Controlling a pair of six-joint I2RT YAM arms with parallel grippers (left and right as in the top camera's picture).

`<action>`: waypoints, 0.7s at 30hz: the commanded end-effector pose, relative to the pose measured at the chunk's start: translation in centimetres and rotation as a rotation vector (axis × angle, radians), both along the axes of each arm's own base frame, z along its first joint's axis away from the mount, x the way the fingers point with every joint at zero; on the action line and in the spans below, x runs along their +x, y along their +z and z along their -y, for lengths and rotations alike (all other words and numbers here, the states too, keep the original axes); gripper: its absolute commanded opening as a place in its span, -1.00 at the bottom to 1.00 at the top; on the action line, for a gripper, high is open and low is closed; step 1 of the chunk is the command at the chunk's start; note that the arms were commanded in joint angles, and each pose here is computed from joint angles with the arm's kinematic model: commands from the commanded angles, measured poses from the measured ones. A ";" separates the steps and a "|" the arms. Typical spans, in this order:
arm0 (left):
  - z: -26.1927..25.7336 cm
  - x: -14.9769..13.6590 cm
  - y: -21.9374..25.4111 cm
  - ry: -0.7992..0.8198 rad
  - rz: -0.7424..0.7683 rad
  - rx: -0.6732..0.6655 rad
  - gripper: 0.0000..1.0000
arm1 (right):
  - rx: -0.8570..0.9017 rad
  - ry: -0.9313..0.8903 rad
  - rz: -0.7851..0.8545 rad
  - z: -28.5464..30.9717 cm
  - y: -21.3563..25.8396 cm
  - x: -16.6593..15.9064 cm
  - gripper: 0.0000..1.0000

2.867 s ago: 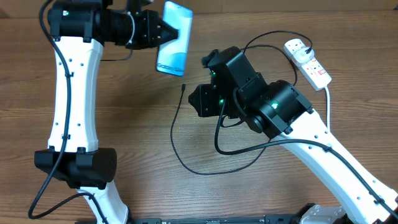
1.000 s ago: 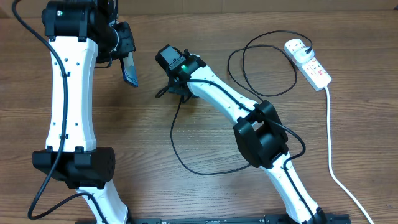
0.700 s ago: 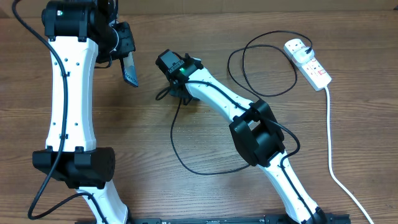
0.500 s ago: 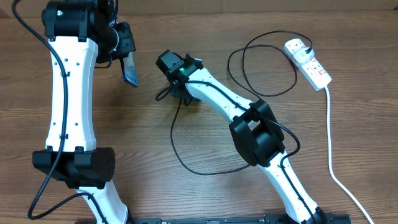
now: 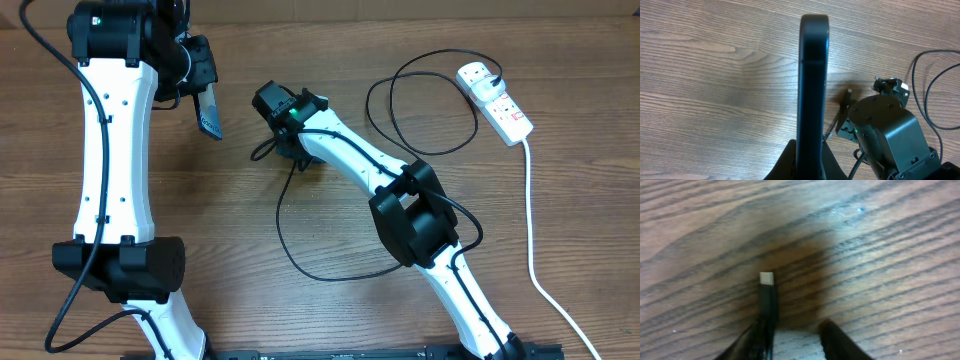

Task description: Plug charger to phone and switch on socket

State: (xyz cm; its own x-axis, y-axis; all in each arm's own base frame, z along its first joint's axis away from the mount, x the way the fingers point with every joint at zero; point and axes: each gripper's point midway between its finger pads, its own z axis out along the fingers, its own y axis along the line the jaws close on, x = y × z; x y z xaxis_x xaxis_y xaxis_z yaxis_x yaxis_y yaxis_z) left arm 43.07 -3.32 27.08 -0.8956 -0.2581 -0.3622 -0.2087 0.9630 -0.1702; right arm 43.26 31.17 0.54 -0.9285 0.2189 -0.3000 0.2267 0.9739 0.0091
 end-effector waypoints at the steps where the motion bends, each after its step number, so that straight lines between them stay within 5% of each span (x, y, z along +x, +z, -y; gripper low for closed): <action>1: 0.1 0.0 0.4 0.007 0.012 -0.006 -0.92 | -0.008 -0.008 -0.016 0.3 -1.6 0.1 -0.47; 9: 0.1 0.0 0.4 0.007 0.012 -0.006 -0.91 | -0.026 0.026 -0.059 0.3 -4.0 -0.4 -0.53; 21: 0.1 0.0 0.4 0.007 0.012 -0.006 -0.92 | -0.026 0.059 -0.061 0.1 -4.8 -0.2 -0.92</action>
State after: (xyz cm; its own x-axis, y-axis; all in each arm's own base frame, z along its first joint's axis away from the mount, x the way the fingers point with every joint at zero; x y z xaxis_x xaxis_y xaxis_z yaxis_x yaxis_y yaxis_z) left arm 43.02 -3.32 27.06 -0.8965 -0.2581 -0.3602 -0.2091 0.9631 -0.1696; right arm 44.06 32.21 0.39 -0.9315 0.1791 -0.3165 0.1753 0.9837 0.0407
